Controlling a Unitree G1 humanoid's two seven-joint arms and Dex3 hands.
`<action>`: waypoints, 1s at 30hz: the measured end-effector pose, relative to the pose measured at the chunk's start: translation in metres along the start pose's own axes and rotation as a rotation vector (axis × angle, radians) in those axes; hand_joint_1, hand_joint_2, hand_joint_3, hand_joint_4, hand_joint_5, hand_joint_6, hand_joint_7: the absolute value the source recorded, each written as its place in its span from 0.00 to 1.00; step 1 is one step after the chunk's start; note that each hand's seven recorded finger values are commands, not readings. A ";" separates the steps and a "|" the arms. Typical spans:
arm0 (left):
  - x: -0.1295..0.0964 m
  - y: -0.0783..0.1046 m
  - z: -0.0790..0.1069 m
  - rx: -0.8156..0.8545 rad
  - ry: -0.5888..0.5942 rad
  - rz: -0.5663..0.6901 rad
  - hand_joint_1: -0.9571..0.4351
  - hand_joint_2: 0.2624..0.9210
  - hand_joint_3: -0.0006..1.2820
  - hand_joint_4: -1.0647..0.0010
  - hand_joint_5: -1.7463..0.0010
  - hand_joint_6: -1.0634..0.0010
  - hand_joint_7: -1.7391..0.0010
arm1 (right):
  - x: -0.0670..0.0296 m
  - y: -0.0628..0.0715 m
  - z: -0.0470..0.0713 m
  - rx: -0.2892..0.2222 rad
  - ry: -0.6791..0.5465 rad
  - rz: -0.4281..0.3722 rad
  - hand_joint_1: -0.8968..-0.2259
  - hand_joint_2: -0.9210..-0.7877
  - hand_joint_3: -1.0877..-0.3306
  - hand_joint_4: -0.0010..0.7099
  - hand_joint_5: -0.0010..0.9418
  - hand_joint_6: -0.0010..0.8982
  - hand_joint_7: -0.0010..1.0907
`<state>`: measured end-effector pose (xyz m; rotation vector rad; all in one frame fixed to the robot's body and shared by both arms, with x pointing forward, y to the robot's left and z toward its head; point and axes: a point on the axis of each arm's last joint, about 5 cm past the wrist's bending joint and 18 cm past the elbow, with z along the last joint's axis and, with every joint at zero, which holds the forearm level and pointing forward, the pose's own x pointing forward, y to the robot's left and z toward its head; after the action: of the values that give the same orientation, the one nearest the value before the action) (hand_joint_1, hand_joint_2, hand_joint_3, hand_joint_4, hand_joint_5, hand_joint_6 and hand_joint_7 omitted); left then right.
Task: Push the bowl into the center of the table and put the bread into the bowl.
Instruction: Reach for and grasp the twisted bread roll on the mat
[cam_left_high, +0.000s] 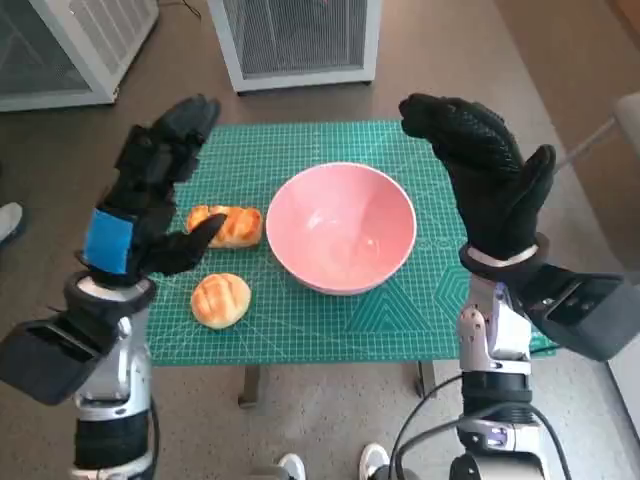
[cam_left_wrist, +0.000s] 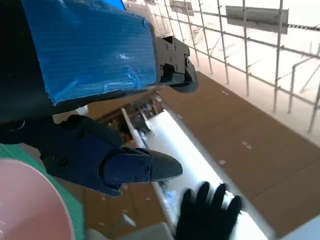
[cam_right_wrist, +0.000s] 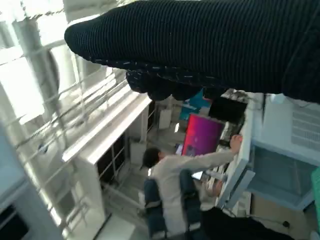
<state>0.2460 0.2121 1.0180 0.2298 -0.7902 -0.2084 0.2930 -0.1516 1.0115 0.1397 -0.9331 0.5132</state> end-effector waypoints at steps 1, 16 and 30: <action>0.000 0.002 0.001 0.011 -0.001 -0.003 0.29 1.00 0.23 0.70 0.99 0.83 0.75 | -0.0011 0.001 0.001 0.000 0.001 0.000 0.78 0.42 0.65 0.68 0.01 0.09 0.77; 0.016 0.053 0.024 0.509 0.246 -0.255 0.50 0.81 0.02 0.80 1.00 0.79 0.85 | -0.0090 0.002 0.008 -0.020 0.000 0.006 0.76 0.47 0.65 0.69 0.01 0.10 0.77; 0.038 0.039 0.019 0.655 0.609 -0.421 0.68 0.77 0.00 0.82 1.00 0.69 0.94 | -0.0077 0.004 0.008 -0.004 -0.005 0.014 0.74 0.06 0.79 0.68 0.00 0.10 0.76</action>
<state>0.2624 0.2364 1.0672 1.0323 -0.1683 -0.2523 0.2813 -0.1538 1.0099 0.1312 -0.9408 0.5237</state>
